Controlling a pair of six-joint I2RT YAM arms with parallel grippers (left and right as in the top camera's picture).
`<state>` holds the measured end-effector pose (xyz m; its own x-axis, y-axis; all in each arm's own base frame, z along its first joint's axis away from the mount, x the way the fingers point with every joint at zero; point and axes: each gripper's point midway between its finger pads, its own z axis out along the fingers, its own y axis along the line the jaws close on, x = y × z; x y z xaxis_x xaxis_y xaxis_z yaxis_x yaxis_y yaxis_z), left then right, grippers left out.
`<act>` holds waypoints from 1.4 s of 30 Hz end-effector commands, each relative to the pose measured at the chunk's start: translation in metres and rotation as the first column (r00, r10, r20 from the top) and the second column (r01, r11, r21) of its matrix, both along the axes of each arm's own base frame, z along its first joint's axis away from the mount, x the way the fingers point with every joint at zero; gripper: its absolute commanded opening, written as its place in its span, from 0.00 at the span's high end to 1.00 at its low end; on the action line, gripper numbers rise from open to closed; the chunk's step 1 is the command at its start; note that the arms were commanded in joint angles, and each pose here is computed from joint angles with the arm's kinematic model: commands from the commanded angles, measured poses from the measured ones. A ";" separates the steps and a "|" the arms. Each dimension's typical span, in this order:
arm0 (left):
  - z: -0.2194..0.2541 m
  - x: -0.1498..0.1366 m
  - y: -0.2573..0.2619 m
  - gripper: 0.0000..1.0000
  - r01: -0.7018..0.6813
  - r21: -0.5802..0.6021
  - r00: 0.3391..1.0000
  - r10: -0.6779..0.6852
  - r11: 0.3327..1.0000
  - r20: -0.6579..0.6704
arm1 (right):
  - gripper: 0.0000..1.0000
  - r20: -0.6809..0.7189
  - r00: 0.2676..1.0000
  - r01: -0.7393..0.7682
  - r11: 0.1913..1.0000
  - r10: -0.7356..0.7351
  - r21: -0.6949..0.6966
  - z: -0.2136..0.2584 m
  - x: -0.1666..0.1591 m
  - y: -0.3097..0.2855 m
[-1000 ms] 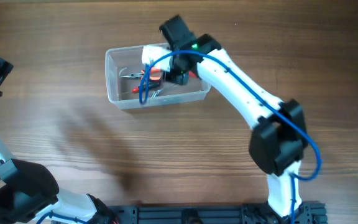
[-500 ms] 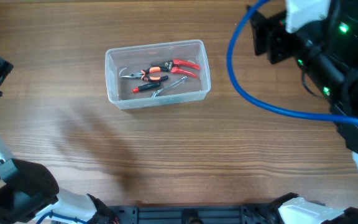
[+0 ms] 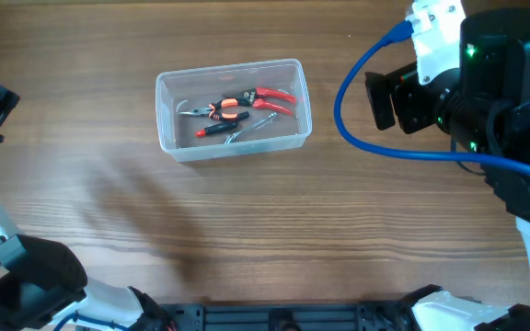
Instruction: Pack container
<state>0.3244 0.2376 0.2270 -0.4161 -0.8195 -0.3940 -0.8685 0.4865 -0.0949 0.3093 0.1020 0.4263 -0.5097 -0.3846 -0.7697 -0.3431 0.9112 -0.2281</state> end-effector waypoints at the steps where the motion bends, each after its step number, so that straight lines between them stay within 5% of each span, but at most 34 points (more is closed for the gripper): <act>1: -0.003 0.000 0.000 0.00 -0.009 -0.013 1.000 0.009 1.000 0.001 | 0.00 -0.011 1.000 0.010 1.000 -0.010 0.017 -0.002 0.000 0.000; 14: -0.003 0.000 0.000 0.00 -0.009 -0.013 1.000 0.009 1.000 0.001 | 0.00 0.005 1.000 0.012 1.000 -0.013 0.018 0.002 -0.007 -0.004; 17: -0.003 0.000 0.000 0.00 -0.009 -0.013 1.000 0.009 1.000 0.001 | 0.00 0.059 0.998 0.027 1.000 -0.027 -0.006 0.013 -0.016 -0.019; 24: -0.003 0.000 0.000 0.00 -0.009 -0.013 1.000 0.009 1.000 0.001 | 0.00 0.321 0.938 0.073 0.980 -0.131 0.186 0.035 -0.027 -0.060; 34: -0.003 0.000 0.000 0.00 -0.009 -0.013 1.000 0.009 1.000 0.001 | 0.00 0.271 0.912 0.208 0.918 -0.306 0.337 -0.103 -0.075 -0.092; 42: -0.003 0.000 0.000 0.00 -0.009 -0.013 1.000 0.009 1.000 0.001 | 0.00 0.212 0.938 0.194 0.921 -0.276 0.338 -0.224 -0.095 -0.086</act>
<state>0.3245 0.2377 0.2270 -0.4156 -0.8196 -0.3943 -0.8686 0.4863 -0.0952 0.2190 0.0119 0.2182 -0.3714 -0.0330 -0.9279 -0.0638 0.9979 -0.0100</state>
